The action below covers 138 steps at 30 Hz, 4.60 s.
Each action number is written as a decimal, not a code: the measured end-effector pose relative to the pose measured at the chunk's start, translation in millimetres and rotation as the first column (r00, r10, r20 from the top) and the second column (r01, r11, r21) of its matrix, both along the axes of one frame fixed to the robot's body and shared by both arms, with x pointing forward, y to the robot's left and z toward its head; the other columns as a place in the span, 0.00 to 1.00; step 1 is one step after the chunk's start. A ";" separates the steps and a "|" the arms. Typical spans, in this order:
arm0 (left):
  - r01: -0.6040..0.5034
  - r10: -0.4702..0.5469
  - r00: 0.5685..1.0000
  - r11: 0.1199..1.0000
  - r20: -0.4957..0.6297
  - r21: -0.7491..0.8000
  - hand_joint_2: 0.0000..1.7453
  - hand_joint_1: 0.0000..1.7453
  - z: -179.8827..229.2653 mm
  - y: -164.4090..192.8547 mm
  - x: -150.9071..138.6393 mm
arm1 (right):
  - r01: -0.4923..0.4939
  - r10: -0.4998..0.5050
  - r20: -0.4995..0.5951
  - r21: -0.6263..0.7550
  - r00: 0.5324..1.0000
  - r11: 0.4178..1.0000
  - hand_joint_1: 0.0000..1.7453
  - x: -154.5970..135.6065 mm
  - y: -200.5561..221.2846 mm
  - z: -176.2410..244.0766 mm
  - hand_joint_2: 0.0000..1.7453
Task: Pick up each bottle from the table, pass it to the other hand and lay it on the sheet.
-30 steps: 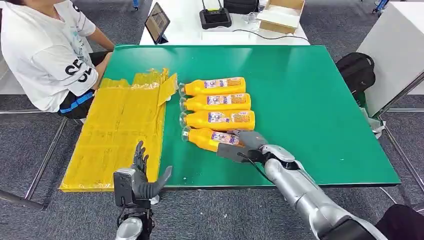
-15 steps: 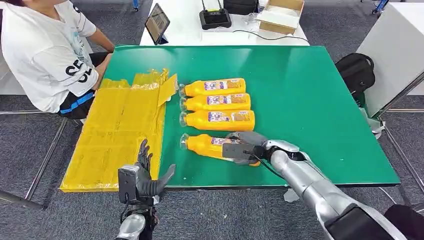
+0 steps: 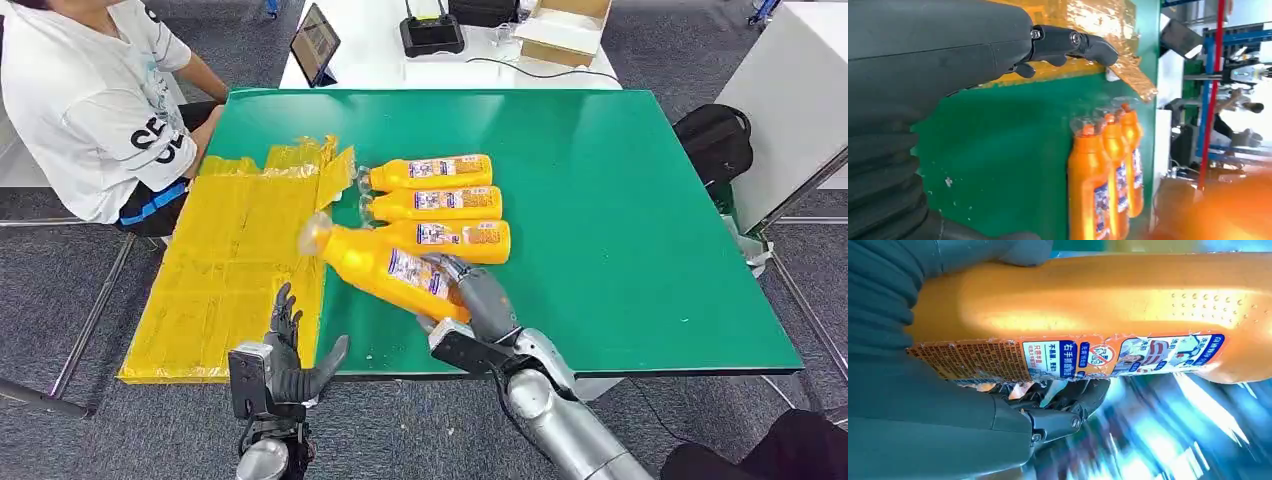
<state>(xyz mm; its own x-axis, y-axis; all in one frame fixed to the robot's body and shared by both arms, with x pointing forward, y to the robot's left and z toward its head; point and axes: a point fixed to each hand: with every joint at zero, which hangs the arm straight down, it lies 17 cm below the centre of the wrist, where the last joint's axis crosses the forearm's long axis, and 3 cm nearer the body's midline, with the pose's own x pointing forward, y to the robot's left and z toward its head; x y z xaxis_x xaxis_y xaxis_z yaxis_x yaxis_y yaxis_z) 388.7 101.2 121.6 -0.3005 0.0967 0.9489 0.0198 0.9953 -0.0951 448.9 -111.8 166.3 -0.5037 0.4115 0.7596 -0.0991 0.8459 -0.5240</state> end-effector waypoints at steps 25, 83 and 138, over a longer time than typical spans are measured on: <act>0.280 -0.239 0.956 0.919 0.173 -0.277 1.00 0.00 80.9 -39.1 -18.6 | 0.039 -0.062 0.110 0.204 0.992 0.978 1.00 -35.5 -7.6 28.6 1.00; 0.277 -0.261 0.961 0.915 0.092 -0.293 1.00 1.00 54.5 -45.8 -11.5 | -0.257 0.268 -0.115 0.097 0.957 0.961 0.00 -76.2 142.8 -50.1 1.00; -0.133 -0.022 0.991 -0.014 0.133 0.991 1.00 1.00 -22.2 127.2 174.8 | -0.230 0.224 0.063 0.379 0.973 0.896 0.00 -71.8 116.4 41.5 0.00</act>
<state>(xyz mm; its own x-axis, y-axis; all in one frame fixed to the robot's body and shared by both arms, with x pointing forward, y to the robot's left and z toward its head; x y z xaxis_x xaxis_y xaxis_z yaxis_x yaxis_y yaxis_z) 563.5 228.4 99.4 -0.3292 -0.9434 0.0405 -0.1108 0.0812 0.9905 377.1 4.6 207.8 -0.5631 -0.0344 0.8257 -0.3062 0.9367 -0.1698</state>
